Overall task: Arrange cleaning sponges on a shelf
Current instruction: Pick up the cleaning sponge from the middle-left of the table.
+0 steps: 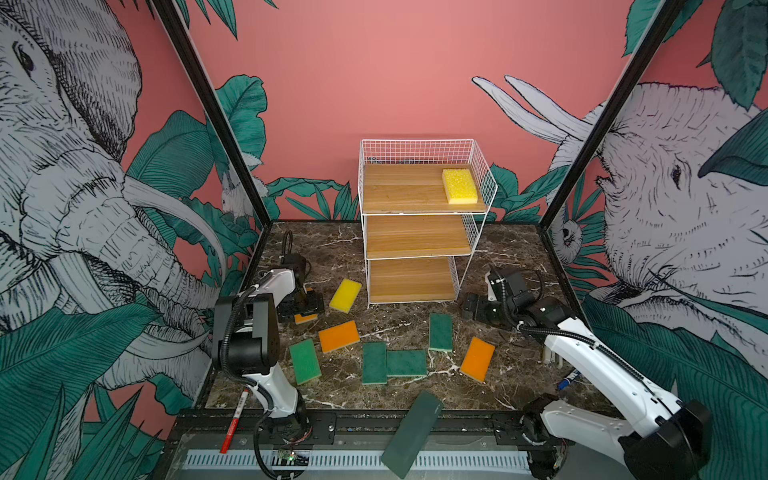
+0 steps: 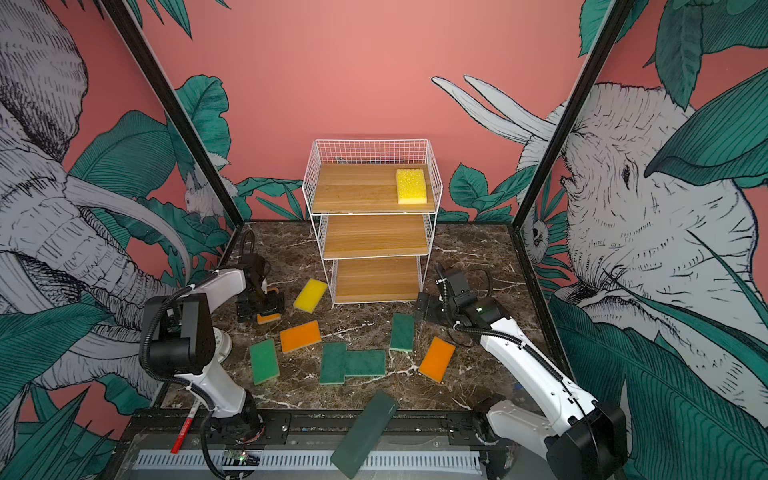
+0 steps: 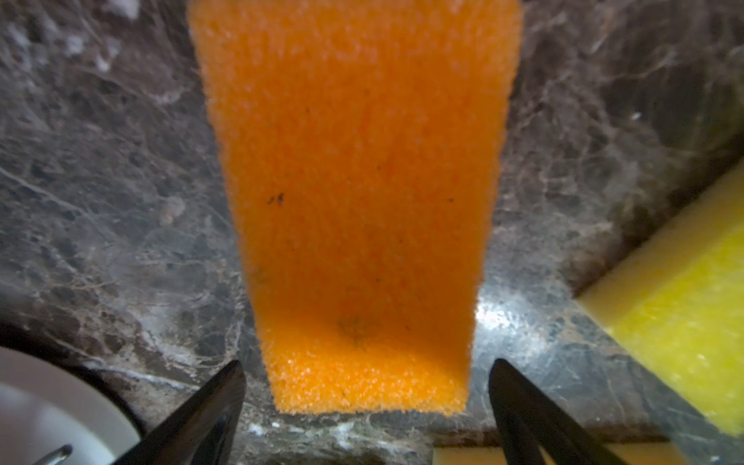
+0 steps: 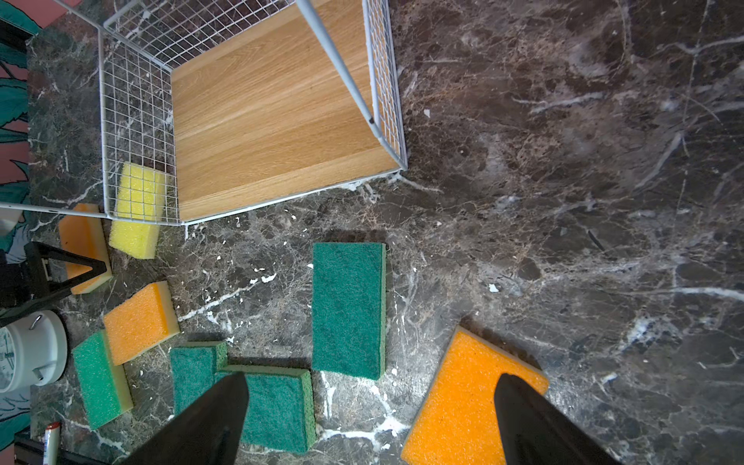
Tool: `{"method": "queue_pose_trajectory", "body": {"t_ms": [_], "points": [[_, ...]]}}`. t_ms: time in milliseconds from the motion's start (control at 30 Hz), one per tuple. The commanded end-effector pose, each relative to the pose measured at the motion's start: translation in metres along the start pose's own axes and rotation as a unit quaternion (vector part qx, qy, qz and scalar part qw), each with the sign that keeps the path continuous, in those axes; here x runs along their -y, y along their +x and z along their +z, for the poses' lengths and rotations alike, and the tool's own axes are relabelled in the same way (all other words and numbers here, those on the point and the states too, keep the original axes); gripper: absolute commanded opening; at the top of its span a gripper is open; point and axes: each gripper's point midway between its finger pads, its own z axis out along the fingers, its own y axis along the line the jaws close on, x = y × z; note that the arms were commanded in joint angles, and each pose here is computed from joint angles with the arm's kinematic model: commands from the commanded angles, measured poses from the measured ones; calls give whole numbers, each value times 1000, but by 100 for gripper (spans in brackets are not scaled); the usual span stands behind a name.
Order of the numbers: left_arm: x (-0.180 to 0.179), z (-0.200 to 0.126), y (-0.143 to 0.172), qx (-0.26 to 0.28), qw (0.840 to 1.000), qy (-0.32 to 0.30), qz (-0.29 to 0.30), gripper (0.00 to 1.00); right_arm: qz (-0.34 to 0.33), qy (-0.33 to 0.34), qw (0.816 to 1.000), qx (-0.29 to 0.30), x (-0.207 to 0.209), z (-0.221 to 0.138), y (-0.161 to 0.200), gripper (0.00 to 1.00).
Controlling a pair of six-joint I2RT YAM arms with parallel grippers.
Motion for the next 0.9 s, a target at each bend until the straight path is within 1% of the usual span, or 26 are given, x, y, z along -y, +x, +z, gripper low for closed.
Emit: {"method": "queue_pose_trajectory", "body": {"t_ms": [0, 267, 433, 600, 733, 833, 867], "points": [[-4, 2, 2, -5, 1000, -4, -4, 94, 7, -1, 1000, 14, 2, -7, -3, 98], [1, 11, -5, -4, 1000, 7, -12, 87, 20, -6, 999, 28, 3, -14, -4, 97], [5, 14, 0, -5, 1000, 22, -15, 83, 21, -6, 999, 31, 5, -17, -3, 97], [6, 15, 0, -3, 1000, 23, -16, 75, 19, -12, 999, 32, 2, -18, -4, 97], [1, 7, 4, 0, 1000, 15, -18, 73, 16, -12, 999, 35, 3, -20, -5, 97], [-2, -3, 8, 8, 1000, 10, -14, 69, 12, -12, 999, 36, 2, -22, -6, 97], [-3, -8, 10, 10, 1000, 9, -12, 65, 10, -12, 999, 35, 2, -22, -5, 97]]}}
